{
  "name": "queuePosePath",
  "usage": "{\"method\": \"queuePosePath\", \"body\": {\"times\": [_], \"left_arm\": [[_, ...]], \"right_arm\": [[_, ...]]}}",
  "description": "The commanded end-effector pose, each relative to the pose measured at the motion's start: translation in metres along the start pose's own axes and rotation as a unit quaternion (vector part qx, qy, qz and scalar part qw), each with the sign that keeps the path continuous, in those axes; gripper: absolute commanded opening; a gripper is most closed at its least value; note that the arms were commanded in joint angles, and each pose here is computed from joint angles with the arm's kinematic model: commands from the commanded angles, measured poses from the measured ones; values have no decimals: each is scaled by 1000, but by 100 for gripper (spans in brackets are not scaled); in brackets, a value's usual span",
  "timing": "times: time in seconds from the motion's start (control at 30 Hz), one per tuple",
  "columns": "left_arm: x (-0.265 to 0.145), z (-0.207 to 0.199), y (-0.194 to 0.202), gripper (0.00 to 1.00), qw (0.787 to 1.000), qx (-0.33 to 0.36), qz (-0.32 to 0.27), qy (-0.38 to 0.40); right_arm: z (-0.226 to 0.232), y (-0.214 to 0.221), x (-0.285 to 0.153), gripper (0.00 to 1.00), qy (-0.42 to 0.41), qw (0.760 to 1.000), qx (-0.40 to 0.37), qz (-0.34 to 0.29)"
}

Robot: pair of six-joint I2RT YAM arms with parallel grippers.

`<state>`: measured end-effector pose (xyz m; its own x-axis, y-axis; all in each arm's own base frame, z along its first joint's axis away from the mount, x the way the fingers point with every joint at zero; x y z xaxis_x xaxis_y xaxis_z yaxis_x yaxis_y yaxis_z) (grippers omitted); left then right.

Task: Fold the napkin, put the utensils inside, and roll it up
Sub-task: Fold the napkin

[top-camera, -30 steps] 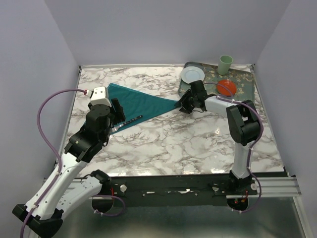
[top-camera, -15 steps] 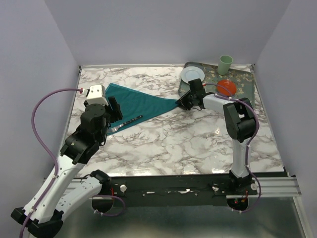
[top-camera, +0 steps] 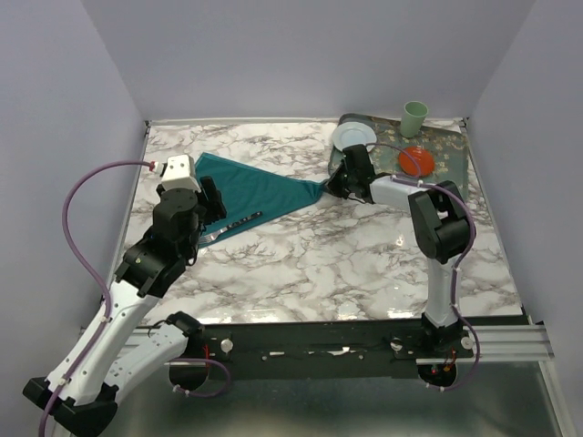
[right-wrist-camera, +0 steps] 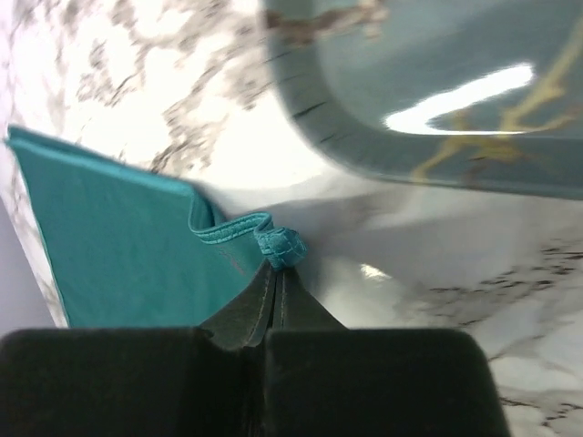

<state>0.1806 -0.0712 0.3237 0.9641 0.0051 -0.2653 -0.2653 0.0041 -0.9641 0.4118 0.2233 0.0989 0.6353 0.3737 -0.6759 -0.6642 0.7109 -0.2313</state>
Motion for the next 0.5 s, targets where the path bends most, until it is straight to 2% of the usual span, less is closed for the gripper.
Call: {"method": "queuePosePath", "body": {"times": [0.0,0.1,0.23,0.47], "left_arm": [[2,5,17,70,999,-29,11,-34],[4,6,26,70,998,-38,27,-45],[3,12,31,68,995,-48,38,-77],[-1,8,27,64,996,-60,36,-52]], "right_arm": [[43,7,-24,1,-107,986,-126,-14],[65,18,-34,1,-144,976,-162,0],[92,54,-48,1,-179,963,-199,37],[132,122,-47,1,-233,940,-231,93]]}}
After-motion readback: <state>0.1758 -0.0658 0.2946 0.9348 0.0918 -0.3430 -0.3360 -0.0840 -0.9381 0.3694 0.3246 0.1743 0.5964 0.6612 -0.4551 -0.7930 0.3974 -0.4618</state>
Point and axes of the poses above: each gripper's point midway between its finger pads, its own x axis out along the fingers, its own z axis along the line the jaws close on, y = z × x, the point moved 9 cm from there along -x, back along the fingers, and after that the axes turned 12 degrees about x, right-handed, at the moved point
